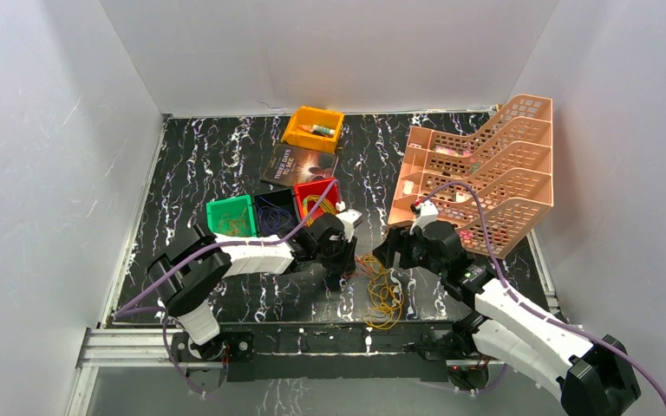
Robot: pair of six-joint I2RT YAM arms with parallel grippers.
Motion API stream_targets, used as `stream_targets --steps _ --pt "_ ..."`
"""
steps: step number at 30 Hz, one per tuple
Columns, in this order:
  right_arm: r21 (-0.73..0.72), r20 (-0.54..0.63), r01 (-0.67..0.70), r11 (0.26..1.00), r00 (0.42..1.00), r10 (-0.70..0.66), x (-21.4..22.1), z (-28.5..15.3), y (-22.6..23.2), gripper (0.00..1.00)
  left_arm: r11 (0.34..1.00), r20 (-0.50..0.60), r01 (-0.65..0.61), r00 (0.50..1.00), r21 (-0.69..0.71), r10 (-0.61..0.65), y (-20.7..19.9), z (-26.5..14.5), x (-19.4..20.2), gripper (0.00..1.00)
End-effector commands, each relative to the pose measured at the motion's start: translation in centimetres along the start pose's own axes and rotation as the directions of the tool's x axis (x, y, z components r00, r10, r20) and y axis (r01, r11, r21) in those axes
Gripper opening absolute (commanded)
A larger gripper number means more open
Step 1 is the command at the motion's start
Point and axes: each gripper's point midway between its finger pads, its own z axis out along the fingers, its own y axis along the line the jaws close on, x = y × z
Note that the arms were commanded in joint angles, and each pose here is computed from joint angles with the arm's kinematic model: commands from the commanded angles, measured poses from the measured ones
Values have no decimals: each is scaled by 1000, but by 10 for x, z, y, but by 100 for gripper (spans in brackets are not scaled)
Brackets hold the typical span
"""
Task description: Untangle the cables
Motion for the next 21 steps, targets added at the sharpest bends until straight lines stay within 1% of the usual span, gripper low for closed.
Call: stream_targets --steps 1,9,15,21 --pt "-30 49 -1 1000 999 2 -12 2 7 80 1000 21 0 1000 -5 1 -1 -3 -3 15" --pt "-42 29 2 999 1000 -1 -5 5 6 80 1000 45 -20 999 -14 21 -6 -18 -19 0" --pt "-61 -8 -9 998 1000 8 3 14 9 80 1000 84 -26 996 -14 28 -13 -38 -32 0" --pt "-28 -46 -27 999 999 26 12 24 1 79 999 104 -29 994 -32 33 -13 -54 -38 0"
